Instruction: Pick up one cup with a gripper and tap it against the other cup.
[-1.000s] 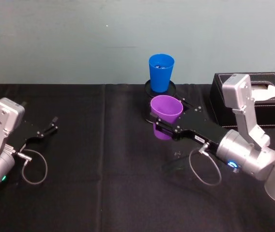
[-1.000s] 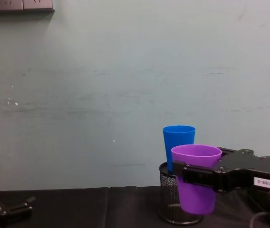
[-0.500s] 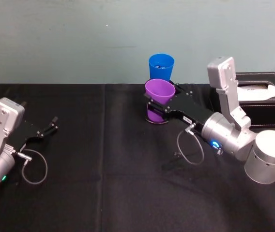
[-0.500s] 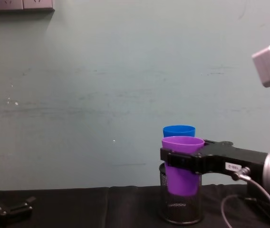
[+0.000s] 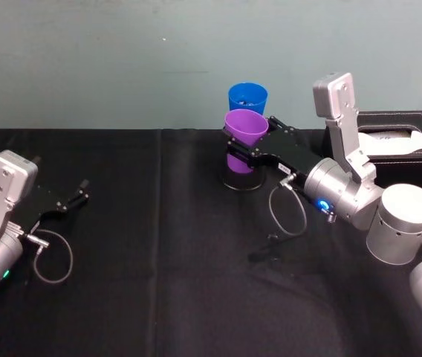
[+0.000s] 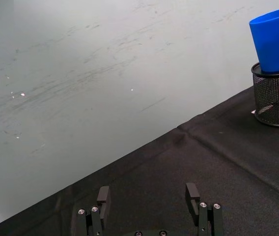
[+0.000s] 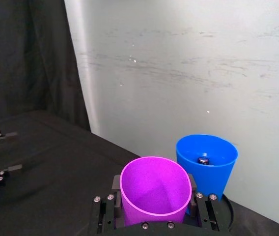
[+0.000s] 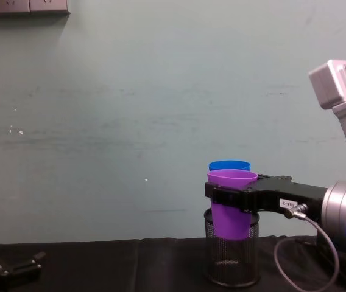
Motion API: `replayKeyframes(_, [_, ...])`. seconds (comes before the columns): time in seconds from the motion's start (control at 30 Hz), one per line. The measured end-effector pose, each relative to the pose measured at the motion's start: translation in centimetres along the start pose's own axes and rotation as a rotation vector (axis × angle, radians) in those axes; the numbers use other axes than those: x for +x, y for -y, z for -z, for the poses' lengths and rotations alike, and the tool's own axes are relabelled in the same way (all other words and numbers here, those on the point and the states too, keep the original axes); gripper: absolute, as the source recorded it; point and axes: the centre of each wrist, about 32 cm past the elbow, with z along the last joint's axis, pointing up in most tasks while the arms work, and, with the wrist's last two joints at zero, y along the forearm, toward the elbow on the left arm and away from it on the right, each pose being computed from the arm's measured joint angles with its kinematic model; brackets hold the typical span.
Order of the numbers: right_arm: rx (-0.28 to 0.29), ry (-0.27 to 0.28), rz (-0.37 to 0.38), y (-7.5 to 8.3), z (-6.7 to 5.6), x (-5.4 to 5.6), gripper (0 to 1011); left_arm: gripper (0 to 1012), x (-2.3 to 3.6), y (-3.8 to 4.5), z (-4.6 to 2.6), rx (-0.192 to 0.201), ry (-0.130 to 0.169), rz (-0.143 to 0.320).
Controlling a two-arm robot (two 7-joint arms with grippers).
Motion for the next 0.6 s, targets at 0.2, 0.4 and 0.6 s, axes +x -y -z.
replayKeyframes(0.2, [-0.002, 0.001, 0.007, -0.44, -0.08, 0.25, 736, 1000, 0.00, 0.00, 0.00, 0.000, 0.000, 0.000])
replayKeyframes(0.4, [-0.002, 0.010, 0.019, -0.84, -0.19, 0.52, 736, 1000, 0.00, 0.00, 0.00, 0.000, 0.000, 0.000])
replayKeyframes(0.6, [0.000, 0.014, 0.026, -1.05, -0.36, 0.78, 736, 1000, 0.00, 0.00, 0.00, 0.000, 0.000, 0.000])
